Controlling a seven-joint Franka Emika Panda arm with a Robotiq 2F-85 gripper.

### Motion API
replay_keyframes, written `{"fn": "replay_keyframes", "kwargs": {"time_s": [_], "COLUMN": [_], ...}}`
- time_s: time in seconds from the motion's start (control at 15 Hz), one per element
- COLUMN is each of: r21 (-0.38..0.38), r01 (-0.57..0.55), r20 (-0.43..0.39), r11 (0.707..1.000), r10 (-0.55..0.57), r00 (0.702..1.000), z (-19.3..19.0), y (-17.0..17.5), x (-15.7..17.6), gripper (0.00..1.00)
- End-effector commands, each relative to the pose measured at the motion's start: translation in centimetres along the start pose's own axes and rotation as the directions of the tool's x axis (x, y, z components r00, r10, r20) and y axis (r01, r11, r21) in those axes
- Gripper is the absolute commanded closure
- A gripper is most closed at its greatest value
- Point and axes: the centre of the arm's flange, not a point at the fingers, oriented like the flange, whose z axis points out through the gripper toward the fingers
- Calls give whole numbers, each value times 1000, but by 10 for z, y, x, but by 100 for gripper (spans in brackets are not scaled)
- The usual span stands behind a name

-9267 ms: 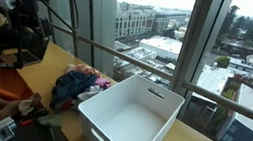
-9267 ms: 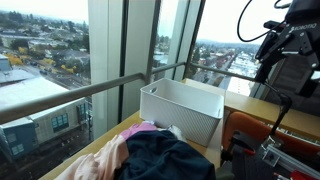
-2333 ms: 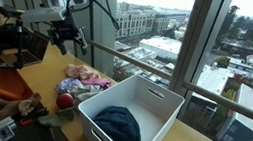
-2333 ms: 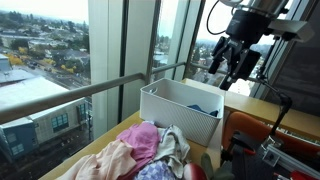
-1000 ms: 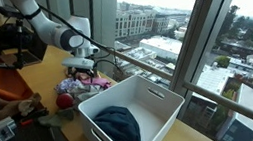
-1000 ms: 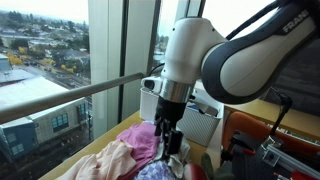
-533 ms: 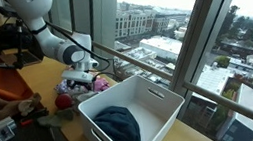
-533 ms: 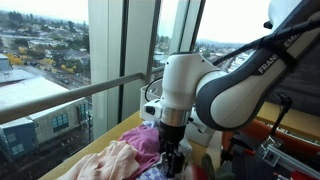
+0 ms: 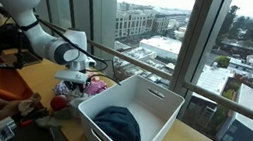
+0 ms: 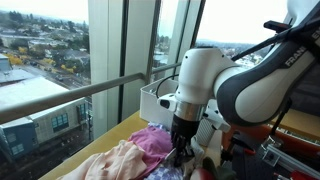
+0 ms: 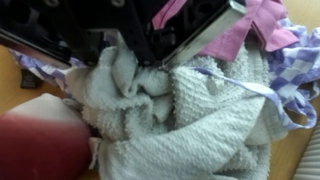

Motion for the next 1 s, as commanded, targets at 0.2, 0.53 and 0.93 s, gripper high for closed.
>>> {"fn": "replay_keyframes", "kwargs": {"time_s": [0.2, 0.53, 0.93], "r21": [-120, -234, -336], "r01": [-43, -55, -126], "r20": [-130, -231, -301], "r11": [992, 971, 933], "r10": [27, 0, 20], "r00": [991, 973, 954], "z": [-142, -257, -397], "y": [-25, -36, -20], "x": [-28, -38, -79], "gripper": [100, 99, 99]}}
